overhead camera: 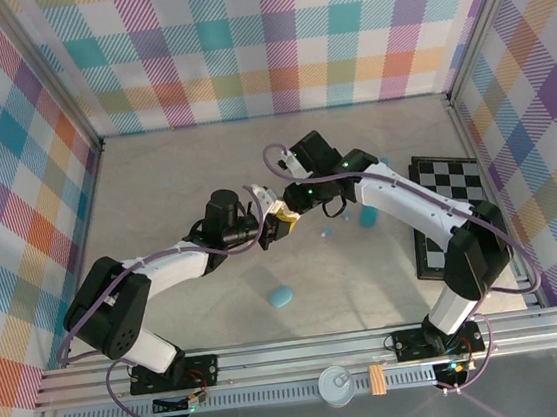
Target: Insert the wireless bluetooth earbuds into the charging case
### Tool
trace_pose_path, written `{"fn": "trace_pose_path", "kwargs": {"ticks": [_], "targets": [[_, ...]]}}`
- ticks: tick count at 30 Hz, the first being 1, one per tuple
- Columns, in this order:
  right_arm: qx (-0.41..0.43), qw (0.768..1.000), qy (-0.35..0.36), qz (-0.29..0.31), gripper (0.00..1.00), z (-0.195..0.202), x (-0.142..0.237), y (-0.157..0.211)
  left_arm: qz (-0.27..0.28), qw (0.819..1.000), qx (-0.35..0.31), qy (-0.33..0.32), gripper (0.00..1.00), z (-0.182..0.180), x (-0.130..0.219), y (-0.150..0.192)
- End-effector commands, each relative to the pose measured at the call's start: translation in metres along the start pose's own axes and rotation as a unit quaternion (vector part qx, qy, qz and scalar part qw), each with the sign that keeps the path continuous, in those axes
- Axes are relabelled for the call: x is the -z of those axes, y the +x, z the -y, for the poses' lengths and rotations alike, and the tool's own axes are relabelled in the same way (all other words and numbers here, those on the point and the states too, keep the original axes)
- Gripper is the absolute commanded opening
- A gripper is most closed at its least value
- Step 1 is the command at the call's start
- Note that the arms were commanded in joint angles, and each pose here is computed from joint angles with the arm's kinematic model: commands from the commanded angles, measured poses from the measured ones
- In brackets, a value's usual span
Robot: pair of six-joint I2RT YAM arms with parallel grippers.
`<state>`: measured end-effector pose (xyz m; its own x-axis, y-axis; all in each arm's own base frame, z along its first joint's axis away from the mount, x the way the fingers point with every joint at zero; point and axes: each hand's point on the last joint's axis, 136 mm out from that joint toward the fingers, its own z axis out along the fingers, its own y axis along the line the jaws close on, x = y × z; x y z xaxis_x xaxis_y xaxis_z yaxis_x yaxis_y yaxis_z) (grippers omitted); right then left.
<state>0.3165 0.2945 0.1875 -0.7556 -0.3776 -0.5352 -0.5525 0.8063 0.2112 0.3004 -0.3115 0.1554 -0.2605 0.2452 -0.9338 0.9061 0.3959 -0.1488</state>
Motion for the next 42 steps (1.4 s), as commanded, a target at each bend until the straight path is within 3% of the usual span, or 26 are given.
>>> {"fn": "trace_pose_path", "kwargs": {"ticks": [1,21,42], "targets": [[0.008,1.0,-0.004,-0.024,0.2,-0.004,-0.007,0.007,0.04,0.998,-0.037,0.017,0.0,0.012,0.008,-0.026],[0.001,0.998,-0.056,0.003,0.23,-0.025,0.001,-0.001,0.053,0.998,-0.033,0.019,0.0,0.011,0.006,-0.029],[-0.021,0.999,-0.01,0.039,0.44,-0.008,0.02,-0.007,0.061,0.998,-0.03,0.015,0.0,0.01,0.008,-0.028]]}}
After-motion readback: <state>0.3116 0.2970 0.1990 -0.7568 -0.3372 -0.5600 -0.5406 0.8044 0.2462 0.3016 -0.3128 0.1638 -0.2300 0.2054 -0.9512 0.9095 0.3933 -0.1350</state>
